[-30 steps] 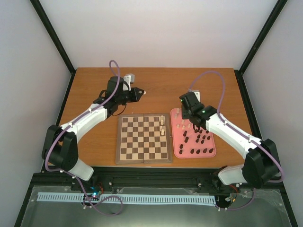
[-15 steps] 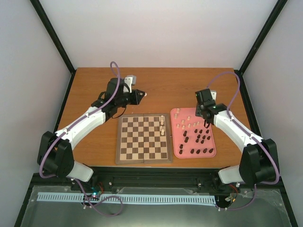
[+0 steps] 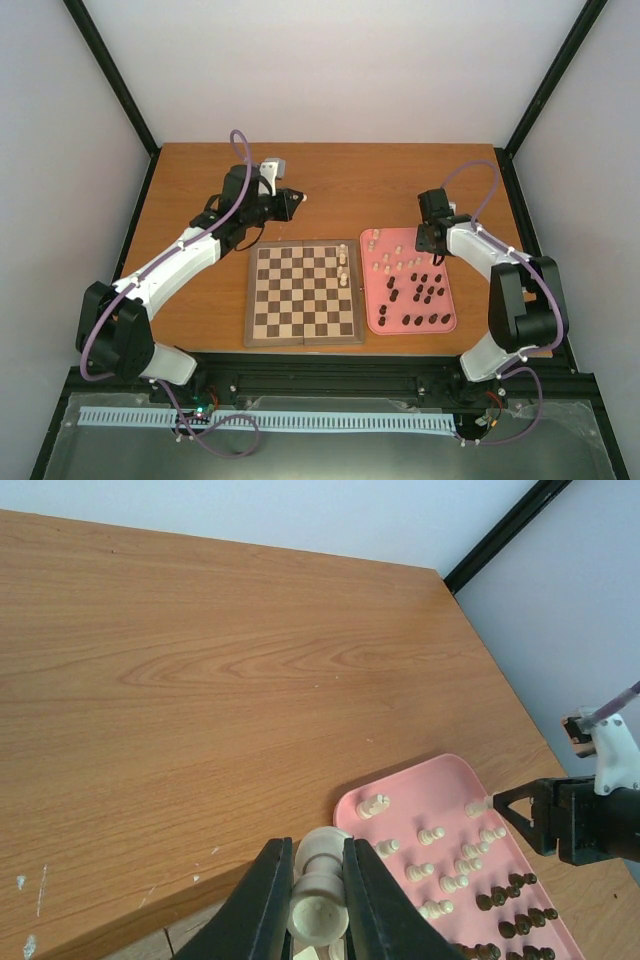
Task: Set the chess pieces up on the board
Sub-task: Pick up the chess piece from the storage box.
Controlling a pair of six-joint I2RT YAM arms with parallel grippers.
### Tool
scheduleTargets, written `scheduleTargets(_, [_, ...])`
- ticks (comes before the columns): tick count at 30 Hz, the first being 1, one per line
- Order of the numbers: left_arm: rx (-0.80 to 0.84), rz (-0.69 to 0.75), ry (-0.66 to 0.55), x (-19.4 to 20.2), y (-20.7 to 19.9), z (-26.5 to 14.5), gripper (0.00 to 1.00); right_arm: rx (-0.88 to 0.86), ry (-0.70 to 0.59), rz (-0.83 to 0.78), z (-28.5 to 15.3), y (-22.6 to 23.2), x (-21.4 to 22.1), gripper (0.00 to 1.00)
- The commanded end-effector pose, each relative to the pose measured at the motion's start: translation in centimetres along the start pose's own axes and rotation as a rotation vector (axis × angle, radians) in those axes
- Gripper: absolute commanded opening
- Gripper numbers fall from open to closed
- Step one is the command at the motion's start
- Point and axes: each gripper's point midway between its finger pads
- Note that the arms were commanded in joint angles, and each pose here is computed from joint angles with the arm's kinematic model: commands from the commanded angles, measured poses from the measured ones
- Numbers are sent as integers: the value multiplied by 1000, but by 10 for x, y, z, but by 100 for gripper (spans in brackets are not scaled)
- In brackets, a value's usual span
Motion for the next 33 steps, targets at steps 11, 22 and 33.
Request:
scheduleTargets(11, [-2, 31, -2, -3, 0, 1, 1, -33, 19, 14, 18, 3, -7, 41])
scheduleTargets(22, [1, 31, -3, -3, -1, 2, 1, -34, 41, 10, 26, 6, -4, 28])
scheduleTargets(33, [3, 32, -7, -3, -1, 1, 1, -47, 51, 6, 31, 13, -8, 14])
Point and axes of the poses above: each gripper's point midway between its finger pads, its own z axis out along the fingers, its own y axis along the line the jaws close on, x = y × z, and after that the axes turned 13 degrees about z, right-handed
